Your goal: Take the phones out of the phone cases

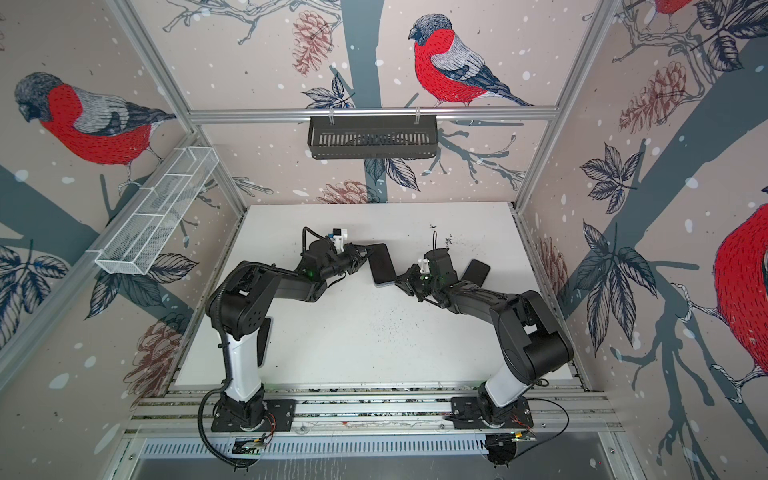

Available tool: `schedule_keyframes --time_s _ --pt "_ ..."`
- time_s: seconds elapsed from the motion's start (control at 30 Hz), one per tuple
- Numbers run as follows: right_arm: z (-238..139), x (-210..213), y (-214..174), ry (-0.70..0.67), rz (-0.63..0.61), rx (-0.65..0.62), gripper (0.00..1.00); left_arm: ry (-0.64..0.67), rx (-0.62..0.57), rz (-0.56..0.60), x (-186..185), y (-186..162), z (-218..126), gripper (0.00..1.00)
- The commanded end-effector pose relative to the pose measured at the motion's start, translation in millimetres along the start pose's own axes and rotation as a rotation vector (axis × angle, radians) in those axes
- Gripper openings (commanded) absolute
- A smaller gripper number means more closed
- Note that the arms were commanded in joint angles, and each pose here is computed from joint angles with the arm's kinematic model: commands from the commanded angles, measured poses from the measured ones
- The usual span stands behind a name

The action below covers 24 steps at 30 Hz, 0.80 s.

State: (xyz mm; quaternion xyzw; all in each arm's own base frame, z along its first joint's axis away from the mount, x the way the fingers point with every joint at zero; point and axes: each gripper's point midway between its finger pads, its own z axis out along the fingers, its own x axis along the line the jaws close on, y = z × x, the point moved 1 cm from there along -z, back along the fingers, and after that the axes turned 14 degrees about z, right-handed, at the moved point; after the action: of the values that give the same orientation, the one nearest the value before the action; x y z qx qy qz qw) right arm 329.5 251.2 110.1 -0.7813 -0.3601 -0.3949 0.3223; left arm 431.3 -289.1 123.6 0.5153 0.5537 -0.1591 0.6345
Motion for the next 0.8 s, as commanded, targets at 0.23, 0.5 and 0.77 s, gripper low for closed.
schedule_keyframes --time_s 0.23,0.5,0.77 --pt "5.0 7.4 9.7 0.01 -0.025 -0.022 0.0 0.089 0.056 0.05 41.6 -22.7 6.3 0.47" --pt "8.0 -7.1 14.8 -0.06 0.004 -0.042 0.0 0.194 0.077 0.084 52.4 -15.2 1.6 0.75" --pt "8.7 -12.0 17.2 -0.1 0.003 -0.053 0.0 0.297 0.116 0.311 16.7 17.0 -8.1 0.87"
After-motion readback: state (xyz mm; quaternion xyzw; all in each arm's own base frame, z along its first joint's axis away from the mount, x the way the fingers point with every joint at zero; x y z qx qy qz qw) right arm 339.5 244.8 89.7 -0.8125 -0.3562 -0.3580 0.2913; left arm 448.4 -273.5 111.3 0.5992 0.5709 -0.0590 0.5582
